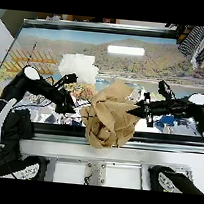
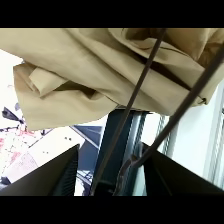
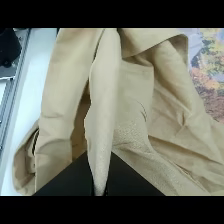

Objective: Fold the clothes and pants, and hang the long-sleeved shirts on hangers.

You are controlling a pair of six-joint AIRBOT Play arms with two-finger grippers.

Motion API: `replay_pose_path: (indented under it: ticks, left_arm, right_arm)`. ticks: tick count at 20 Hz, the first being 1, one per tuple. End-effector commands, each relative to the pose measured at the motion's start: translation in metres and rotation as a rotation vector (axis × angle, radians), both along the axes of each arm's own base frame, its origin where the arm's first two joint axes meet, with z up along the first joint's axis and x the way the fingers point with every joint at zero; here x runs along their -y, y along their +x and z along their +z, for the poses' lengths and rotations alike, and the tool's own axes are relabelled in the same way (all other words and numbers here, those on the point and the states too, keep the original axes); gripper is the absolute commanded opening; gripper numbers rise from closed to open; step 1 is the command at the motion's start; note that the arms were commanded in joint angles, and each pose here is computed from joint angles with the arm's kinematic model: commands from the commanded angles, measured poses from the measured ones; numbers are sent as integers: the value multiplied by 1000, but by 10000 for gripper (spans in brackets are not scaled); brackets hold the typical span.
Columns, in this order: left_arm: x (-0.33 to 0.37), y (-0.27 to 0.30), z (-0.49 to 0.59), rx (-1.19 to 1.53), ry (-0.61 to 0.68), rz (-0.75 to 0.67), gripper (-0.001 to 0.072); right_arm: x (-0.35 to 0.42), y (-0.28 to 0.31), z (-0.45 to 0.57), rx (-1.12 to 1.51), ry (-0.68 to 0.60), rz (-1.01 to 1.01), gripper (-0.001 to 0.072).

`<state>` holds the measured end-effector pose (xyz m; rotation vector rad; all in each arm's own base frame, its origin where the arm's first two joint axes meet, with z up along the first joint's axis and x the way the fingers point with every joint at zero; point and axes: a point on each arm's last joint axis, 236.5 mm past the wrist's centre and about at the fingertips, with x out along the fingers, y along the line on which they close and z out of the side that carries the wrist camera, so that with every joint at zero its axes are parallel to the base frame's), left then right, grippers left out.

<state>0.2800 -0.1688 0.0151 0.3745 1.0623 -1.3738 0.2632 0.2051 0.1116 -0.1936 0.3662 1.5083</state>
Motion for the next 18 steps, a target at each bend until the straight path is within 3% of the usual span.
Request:
replay_pose_path:
  ticks: [1,5,12,16,17,18]
  left_arm:
    - [-11,5,10,23,11,54,396]
    - [-27,15,11,-57,26,224,396]
    - [-97,77,69,-213,1,859,366]
    - [-68,62,65,-238,-10,899,370]
    - [-52,50,57,-264,-6,902,491]
    - [-35,34,46,-299,1,900,685]
  right_arm:
    - [0,0,1,-19,1,-8,7]
    - [3,2,4,-28,2,-30,7]
    - [53,29,44,51,24,-292,7]
    - [58,31,56,76,25,-352,7]
    - [58,31,57,77,24,-353,7]
    - [58,31,57,78,24,-353,7]
